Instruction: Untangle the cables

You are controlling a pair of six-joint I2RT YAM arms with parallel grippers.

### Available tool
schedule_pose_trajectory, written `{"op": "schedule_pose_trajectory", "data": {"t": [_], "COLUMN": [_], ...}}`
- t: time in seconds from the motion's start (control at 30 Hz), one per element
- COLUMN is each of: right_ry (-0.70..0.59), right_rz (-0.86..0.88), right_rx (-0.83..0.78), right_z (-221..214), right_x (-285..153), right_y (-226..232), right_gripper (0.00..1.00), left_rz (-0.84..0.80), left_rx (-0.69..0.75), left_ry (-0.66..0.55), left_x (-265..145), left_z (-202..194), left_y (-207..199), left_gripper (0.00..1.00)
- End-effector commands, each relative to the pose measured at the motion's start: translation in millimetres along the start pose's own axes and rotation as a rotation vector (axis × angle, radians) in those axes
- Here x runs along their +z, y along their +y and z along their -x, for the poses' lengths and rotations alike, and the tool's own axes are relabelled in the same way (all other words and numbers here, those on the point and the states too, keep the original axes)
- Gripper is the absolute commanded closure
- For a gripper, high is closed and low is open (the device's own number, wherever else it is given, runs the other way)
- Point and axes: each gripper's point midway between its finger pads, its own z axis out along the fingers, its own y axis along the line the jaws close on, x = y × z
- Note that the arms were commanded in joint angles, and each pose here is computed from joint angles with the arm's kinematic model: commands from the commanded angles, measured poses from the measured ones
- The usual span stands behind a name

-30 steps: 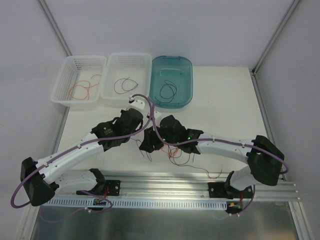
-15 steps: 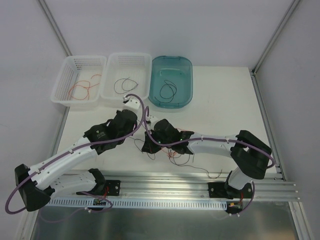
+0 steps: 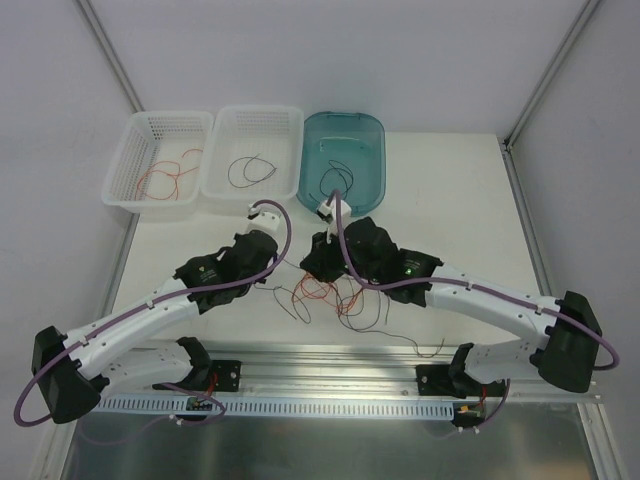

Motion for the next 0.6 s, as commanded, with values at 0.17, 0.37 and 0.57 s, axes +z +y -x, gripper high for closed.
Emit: {"op": "schedule_pose_trajectory", "data": {"t": [0.17, 0.37, 0.57], "right_ry": [0.220, 0.294, 0.334], "right_rz": [0.082, 0.137, 0.215], "right_rx": [0.046, 0.121, 0.163], "right_z": [-59.1, -86.0, -97.1], "right_x": [25.3, 48.2, 62.0], "right_y": [8.0, 15.0, 28.4], "right_gripper": [0.46, 0.41, 0.50], "left_rz": [-0.066, -0.080, -0.085], "left_rx": [-0.083, -0.102, -0.109], "left_ry": [-0.067, -0.086, -0.097], "left_x": [-17.5, -22.3, -25.0], "left_z": [22.2, 26.0, 28.9], "left_y": [-3.9, -3.5, -3.0], "left_gripper": [1.00, 1.00, 1.00]}}
